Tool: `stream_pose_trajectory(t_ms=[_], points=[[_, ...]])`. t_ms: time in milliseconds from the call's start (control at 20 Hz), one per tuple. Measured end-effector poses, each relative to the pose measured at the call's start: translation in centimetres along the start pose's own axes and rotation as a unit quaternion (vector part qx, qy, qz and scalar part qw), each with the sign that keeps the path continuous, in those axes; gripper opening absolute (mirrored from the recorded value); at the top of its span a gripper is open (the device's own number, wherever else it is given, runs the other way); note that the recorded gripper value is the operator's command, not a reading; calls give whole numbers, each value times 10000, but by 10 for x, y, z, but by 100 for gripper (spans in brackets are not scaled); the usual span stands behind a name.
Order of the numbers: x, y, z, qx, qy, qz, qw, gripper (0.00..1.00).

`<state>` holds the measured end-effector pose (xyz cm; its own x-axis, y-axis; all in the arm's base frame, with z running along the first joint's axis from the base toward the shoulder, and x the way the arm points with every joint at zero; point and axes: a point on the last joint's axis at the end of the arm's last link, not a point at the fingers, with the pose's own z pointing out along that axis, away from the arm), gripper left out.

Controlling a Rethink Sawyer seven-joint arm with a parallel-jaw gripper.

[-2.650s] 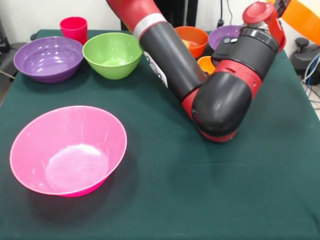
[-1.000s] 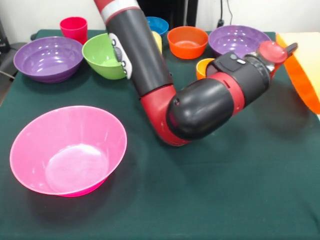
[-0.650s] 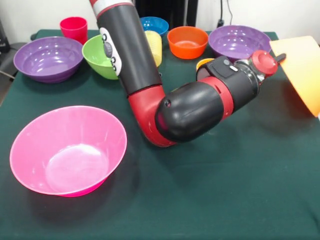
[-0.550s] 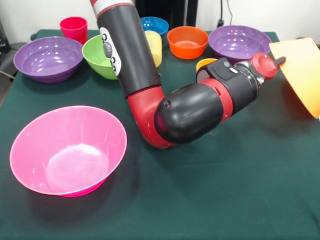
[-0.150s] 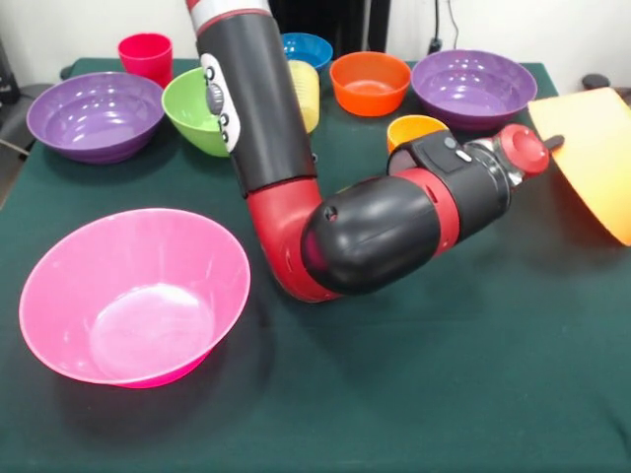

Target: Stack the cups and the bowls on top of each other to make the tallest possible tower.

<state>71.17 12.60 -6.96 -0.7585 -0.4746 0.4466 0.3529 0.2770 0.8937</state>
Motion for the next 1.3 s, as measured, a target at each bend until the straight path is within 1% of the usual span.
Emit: stream_pose_trajectory(t_ms=[150, 450, 600, 750, 850, 1050, 1150, 1200, 1250, 1300], points=[[-4, -1, -8, 57, -84, 18, 9999, 0], [-12, -7, -23, 188, -355, 64, 9992, 0], [-15, -16, -39, 372, -608, 142, 9974, 0], [-16, -22, -48, 457, -739, 185, 9960, 0], [-16, -28, -58, 548, -883, 233, 9943, 0], [-15, -36, -68, 674, -1024, 302, 9920, 0], [-13, -44, -73, 808, -1080, 382, 9901, 0], [-12, -47, -75, 874, -1108, 422, 9891, 100], [-12, -50, -77, 922, -1119, 452, 9884, 100], [-9, -58, -81, 1057, -1133, 546, 9864, 100]])
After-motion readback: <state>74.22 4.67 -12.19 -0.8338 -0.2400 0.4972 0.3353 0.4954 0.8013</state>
